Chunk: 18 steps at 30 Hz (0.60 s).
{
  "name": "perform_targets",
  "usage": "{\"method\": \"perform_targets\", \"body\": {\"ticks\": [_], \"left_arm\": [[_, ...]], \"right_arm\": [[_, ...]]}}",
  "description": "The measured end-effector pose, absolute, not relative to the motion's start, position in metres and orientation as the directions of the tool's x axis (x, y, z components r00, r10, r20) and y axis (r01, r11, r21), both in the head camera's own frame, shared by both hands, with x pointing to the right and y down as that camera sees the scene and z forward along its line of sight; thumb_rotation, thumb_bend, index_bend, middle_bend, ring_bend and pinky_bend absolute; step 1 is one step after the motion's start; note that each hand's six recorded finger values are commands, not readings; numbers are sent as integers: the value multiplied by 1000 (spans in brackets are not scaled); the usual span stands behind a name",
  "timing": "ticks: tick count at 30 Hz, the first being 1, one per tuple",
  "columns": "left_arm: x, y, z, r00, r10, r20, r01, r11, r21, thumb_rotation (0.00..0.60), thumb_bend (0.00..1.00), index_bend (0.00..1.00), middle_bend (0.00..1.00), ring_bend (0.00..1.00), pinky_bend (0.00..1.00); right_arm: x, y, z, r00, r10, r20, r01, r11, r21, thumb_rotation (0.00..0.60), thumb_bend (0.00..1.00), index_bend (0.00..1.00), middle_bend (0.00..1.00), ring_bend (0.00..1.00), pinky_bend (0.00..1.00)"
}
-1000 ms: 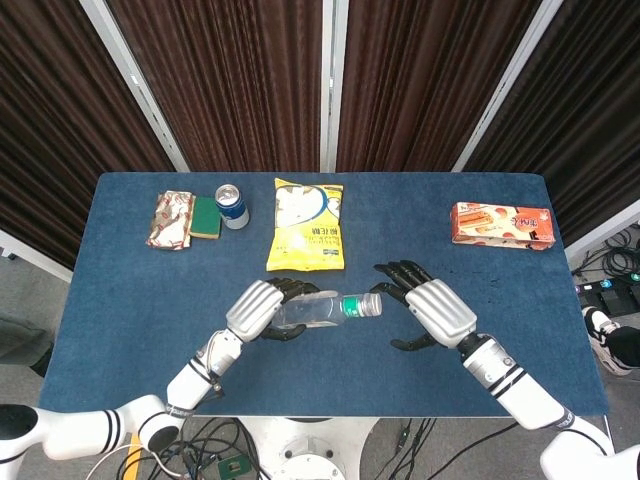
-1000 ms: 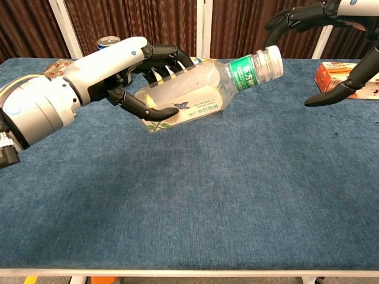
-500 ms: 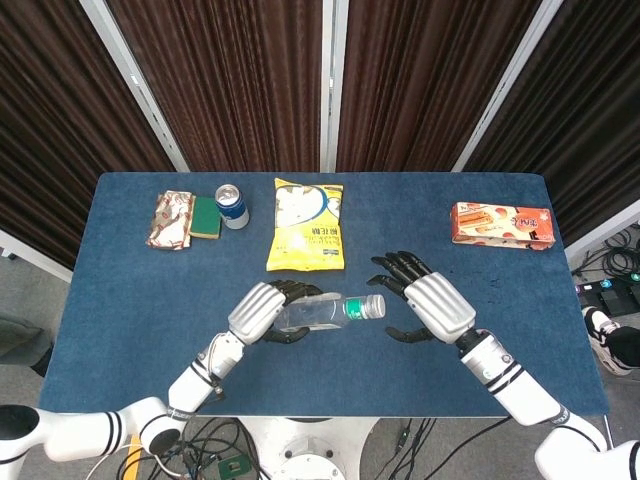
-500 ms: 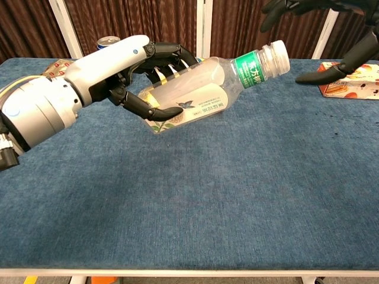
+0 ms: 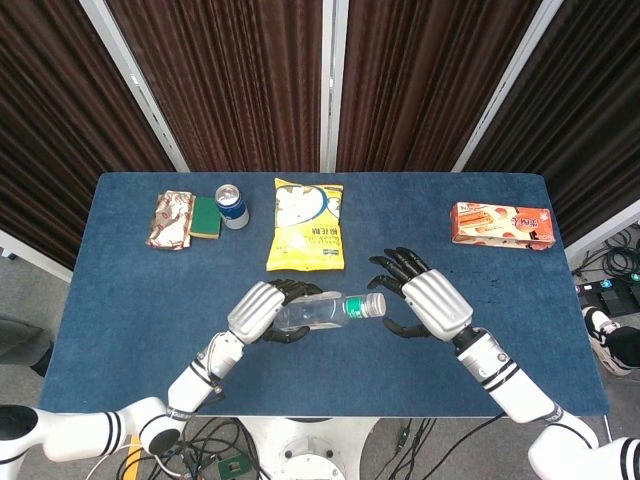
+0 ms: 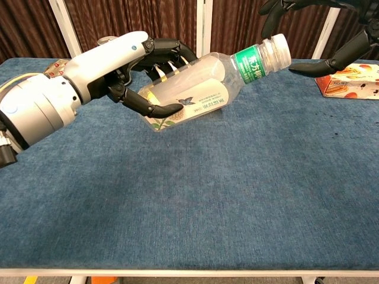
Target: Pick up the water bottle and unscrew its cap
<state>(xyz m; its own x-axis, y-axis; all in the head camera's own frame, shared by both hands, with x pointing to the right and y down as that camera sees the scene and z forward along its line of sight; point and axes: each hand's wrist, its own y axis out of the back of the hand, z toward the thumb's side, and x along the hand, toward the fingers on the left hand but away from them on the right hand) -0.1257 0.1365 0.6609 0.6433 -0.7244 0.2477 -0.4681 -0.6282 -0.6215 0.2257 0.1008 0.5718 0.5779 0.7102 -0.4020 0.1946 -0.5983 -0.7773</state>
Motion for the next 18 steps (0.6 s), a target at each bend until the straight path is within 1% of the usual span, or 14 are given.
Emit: {"method": "perform_targets", "body": {"ticks": [11,18], "left_arm": [[-125,136,661,645,-722,250,-464,-630,-623,600,318,375,407,358,426],[-126,137,662,645,-721,254,-462,-632,-622,600,318,375,407,358,426]], "right_arm": [[225,100,573,576,711,-403,194,-598,-778,600,285,379,127,0,0],[224,98,573,573,726,-379,207,-576,-791,600,334,444,164,0,0]]}}
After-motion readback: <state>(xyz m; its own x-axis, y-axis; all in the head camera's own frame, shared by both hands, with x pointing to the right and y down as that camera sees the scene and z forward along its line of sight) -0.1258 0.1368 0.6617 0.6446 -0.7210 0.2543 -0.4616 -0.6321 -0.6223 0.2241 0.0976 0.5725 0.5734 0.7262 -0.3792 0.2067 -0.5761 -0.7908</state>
